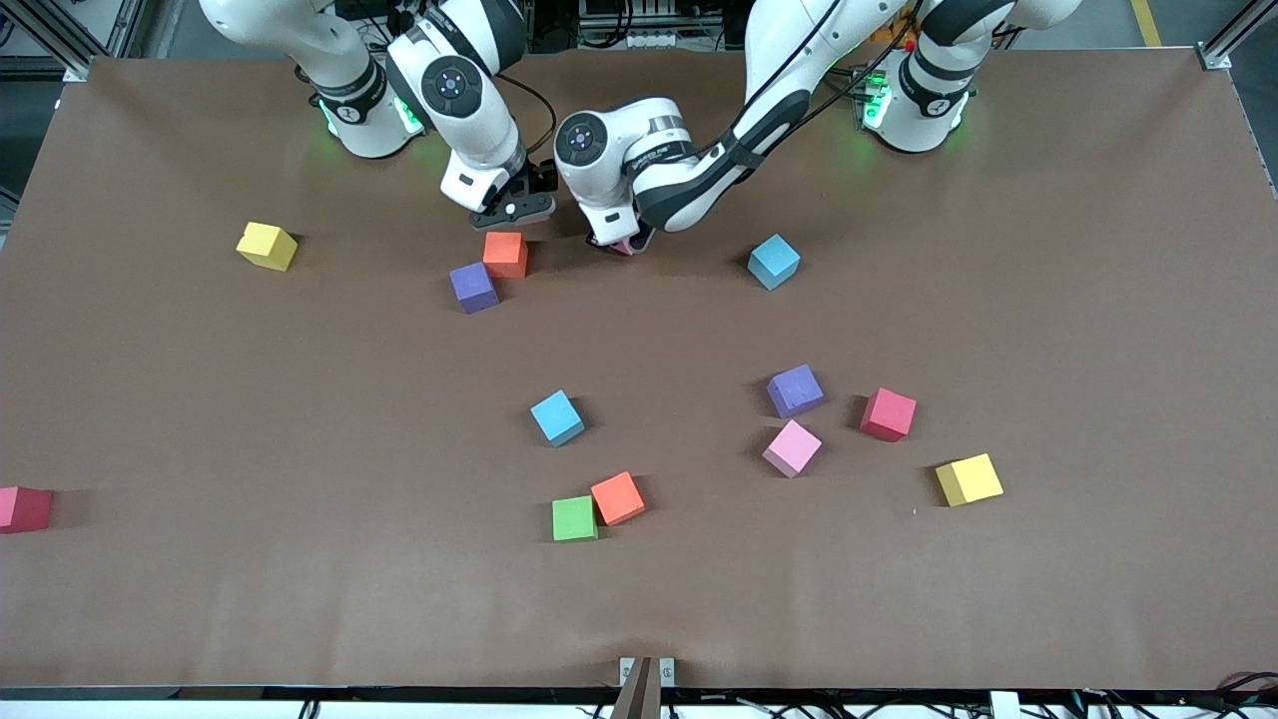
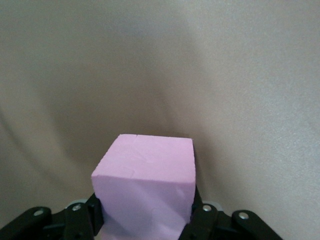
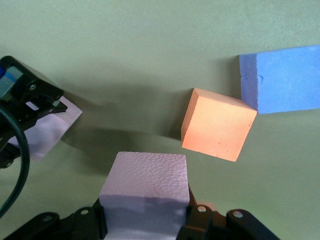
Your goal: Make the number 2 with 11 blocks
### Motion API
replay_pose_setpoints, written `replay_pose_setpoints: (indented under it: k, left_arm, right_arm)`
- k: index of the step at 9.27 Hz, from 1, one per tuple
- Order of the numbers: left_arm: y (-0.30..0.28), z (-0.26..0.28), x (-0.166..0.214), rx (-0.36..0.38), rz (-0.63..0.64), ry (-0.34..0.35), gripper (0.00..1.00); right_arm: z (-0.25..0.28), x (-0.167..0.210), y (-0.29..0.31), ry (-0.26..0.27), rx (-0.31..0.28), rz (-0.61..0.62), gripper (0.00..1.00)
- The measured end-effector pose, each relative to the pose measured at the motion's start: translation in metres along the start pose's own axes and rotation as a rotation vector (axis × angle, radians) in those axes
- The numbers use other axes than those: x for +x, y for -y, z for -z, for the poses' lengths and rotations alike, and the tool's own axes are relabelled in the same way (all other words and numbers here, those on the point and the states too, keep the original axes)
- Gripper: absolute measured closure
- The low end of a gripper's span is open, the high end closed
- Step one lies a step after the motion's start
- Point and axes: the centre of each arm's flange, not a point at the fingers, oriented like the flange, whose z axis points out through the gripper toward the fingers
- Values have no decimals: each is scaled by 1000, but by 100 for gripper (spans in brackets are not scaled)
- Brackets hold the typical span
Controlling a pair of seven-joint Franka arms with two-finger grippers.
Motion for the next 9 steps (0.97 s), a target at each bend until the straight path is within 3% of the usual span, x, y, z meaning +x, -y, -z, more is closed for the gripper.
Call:
replay_pose_setpoints:
  k: [3,7,9]
  left_arm:
    - [23,38,6,-146,126,68,37]
    - [19,50,31,-182,222,83,37]
    - [-10,57,77,-188,315,90,37]
  right_arm:
    - [1,1,-1,-2,2,-4,44]
    - [6,7,-2,-30,-4,9,44]
    - [8,12,-3,-64,9,4,44]
